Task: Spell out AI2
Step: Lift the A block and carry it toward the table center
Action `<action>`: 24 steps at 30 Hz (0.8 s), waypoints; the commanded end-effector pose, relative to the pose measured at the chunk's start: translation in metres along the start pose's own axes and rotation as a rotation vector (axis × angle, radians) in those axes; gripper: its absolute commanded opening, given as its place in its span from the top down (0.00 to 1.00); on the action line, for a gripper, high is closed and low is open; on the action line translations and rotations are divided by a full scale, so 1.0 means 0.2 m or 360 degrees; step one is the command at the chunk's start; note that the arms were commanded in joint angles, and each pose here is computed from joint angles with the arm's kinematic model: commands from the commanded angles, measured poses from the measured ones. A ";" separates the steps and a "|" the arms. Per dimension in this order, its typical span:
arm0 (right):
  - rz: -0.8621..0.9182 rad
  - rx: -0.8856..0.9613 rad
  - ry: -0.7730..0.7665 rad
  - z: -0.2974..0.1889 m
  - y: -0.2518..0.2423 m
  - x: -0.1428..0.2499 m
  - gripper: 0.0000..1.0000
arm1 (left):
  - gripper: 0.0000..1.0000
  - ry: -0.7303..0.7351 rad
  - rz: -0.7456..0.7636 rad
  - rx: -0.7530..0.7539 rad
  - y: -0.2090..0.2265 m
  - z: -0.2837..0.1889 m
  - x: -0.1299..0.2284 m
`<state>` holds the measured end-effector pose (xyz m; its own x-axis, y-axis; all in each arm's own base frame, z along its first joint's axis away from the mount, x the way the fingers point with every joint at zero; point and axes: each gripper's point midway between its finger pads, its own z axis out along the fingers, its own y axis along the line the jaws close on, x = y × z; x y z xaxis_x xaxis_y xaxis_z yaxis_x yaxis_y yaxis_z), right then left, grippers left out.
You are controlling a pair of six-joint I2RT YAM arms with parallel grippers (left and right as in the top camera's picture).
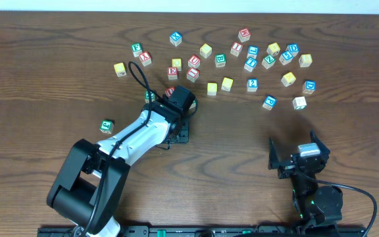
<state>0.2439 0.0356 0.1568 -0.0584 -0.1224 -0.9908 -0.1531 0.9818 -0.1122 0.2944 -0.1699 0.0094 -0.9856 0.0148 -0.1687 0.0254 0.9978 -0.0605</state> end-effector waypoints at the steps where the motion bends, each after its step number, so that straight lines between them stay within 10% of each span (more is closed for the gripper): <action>1: 0.0019 0.0019 0.0003 0.00 -0.01 0.00 0.01 | 0.51 0.0013 -0.0006 -0.0024 0.02 0.02 0.01; 24: 0.0019 0.0019 0.0003 0.00 -0.01 0.00 0.01 | 0.40 -0.0311 0.0000 0.0160 -0.07 -0.37 -0.17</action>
<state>0.2439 0.0356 0.1568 -0.0584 -0.1224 -0.9908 -0.1531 0.9818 -0.1122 0.2995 -0.1728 0.0524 -0.9649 0.0079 -0.2625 0.0388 0.9929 -0.1128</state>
